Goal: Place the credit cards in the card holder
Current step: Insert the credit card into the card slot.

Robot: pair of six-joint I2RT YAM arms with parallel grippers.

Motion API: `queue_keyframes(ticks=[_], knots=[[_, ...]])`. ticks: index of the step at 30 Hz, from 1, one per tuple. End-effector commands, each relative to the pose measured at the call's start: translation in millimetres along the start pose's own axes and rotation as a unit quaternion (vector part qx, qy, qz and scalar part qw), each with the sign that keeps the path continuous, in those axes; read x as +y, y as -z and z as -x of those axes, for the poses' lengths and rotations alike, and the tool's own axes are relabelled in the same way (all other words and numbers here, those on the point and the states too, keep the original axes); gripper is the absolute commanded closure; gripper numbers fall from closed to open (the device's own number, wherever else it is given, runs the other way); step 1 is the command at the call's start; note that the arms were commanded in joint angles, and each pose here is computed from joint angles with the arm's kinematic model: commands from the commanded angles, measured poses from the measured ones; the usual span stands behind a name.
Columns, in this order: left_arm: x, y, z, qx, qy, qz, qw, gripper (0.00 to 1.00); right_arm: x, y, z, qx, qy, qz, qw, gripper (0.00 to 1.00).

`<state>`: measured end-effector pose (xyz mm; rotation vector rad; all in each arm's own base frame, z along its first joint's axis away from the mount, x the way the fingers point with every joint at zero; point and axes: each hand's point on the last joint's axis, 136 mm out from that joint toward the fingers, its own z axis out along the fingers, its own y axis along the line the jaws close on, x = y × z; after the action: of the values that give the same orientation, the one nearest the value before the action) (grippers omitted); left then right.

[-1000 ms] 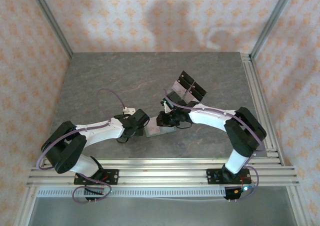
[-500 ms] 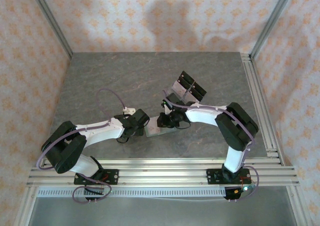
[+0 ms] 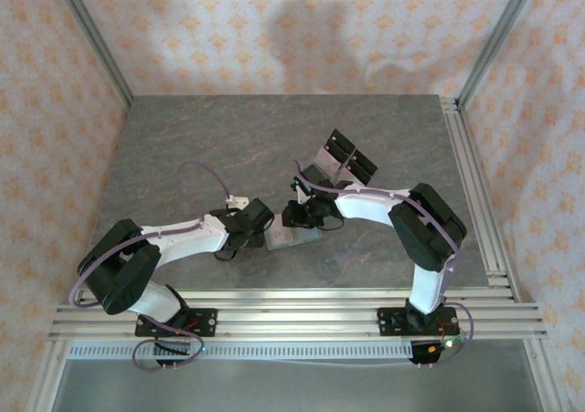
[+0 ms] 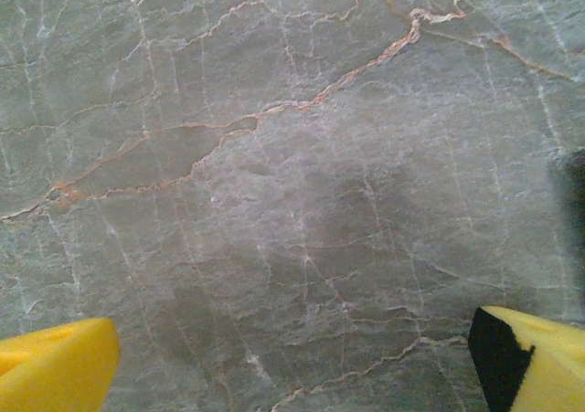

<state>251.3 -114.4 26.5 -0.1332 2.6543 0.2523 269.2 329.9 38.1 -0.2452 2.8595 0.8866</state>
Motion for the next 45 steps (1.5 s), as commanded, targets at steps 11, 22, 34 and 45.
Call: queue_keyframes(ticks=[11, 22, 34, 45], knots=[[-1.1, -1.3, 6.2, -0.005, 0.008, 0.001, 1.0, 0.0, 7.8, -7.7, 3.0, 0.01, 0.005, 0.013, 1.0, 0.69], [-1.2, -1.8, 5.2, -0.003, 0.006, 0.001, 1.0, 0.0, 22.5, -14.6, 0.4, 0.023, 0.014, 0.025, 0.999, 0.69], [-2.5, -3.3, 4.7, -0.002, 0.007, 0.0, 1.0, 0.0, 38.1, -20.3, -2.0, 0.033, 0.01, 0.051, 0.998, 0.7], [-2.8, -4.6, 3.7, -0.001, 0.008, 0.0, 1.0, 0.0, 55.0, -27.8, -9.7, 0.047, 0.01, 0.079, 0.996, 0.7]])
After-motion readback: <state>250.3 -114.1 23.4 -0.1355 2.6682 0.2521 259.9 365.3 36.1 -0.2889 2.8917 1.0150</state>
